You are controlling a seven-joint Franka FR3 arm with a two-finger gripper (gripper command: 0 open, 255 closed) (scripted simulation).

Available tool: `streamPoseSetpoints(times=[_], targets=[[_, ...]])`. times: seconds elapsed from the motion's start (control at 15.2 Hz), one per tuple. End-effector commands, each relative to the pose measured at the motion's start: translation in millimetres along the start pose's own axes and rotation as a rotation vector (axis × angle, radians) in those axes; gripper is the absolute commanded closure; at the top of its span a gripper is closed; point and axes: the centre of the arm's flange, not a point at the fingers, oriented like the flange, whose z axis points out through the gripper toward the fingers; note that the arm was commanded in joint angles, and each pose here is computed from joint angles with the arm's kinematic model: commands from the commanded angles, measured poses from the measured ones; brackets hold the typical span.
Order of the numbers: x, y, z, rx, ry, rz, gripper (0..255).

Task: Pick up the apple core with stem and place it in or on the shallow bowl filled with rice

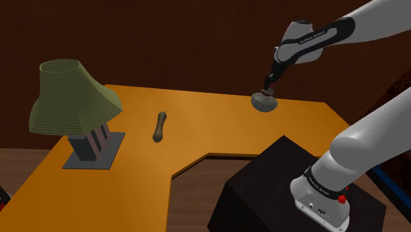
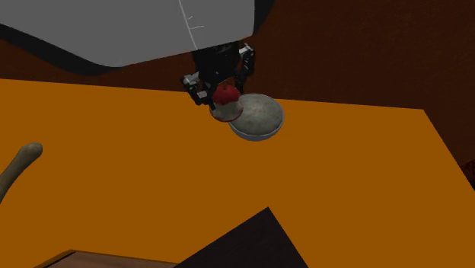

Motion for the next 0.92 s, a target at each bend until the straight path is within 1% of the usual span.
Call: streamPoseSetpoints(times=[0.0, 0.53, 0.86], targets=[[6.4, 23.0, 5.4, -0.001, 0.000, -0.002, 255], [41.4, 120.2, 23.4, -0.001, 0.000, -0.002, 255], [38.2, 115.8, 49.2, -0.001, 0.000, -0.002, 255]])
